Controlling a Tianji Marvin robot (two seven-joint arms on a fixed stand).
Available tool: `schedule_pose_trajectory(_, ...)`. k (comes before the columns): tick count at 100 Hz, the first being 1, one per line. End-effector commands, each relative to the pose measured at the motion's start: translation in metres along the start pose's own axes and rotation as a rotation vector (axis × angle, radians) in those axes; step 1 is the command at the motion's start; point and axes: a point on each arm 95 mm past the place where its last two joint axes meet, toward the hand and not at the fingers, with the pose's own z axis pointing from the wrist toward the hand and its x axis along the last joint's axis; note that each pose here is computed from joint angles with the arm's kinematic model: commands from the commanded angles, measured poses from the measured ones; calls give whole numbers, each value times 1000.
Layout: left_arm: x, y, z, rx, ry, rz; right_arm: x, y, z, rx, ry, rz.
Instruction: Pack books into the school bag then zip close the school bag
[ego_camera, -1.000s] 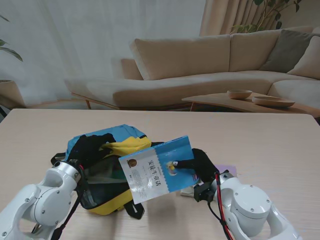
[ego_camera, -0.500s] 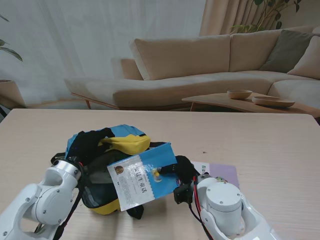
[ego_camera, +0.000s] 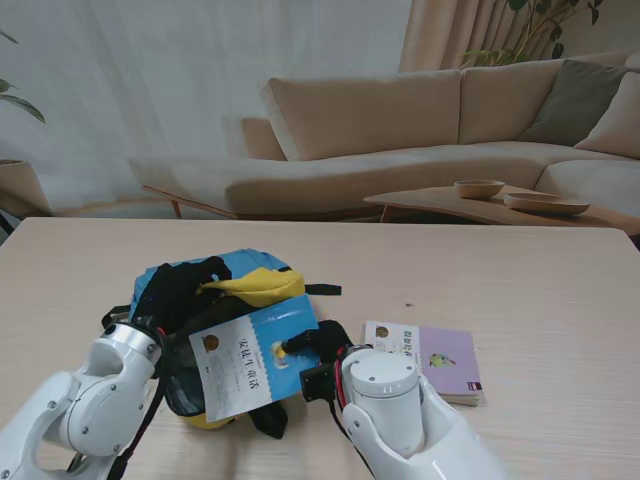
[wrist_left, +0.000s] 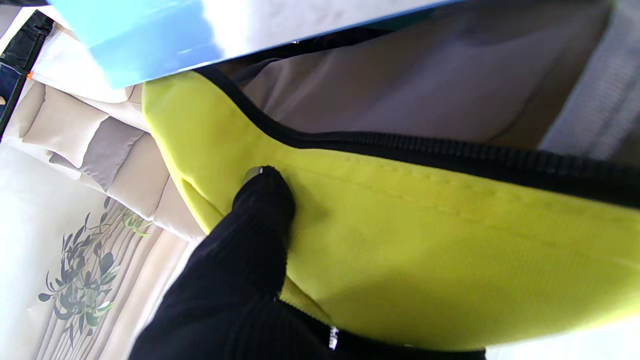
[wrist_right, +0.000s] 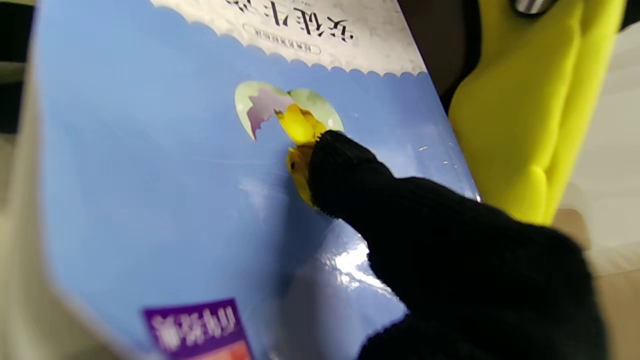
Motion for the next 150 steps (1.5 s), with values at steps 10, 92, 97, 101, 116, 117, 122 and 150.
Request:
schedule_pose_trajectory(10, 10, -4, -6, 1, 24, -17, 5, -25, 7, 36, -32, 31)
schedule_pose_trajectory(92, 16, -5, -21, -4, 37, -11, 41, -61, 53, -68, -194, 200)
schedule_pose_trajectory(97, 16, -5, -21, -3, 37, -11, 43, -63, 55, -73, -196, 201)
schedule_pose_trajectory(101, 17, -5, -21, -5, 37, -10, 44, -64, 57, -77, -198, 202)
schedule_pose_trajectory(116, 17, -4, -22, -10, 38, -7, 49, -70, 65, -91, -208, 192)
schedule_pose_trajectory(117, 17, -4, -22, -10, 38, -7, 49, -70, 66, -93, -209, 192)
schedule_pose_trajectory(122, 17, -4, -22, -11, 38, -8, 50, -72, 68, -97, -212, 191)
schedule_pose_trajectory(150, 18, -2, -22, -18, 40, -12, 56, -84, 80, -124, -228, 198)
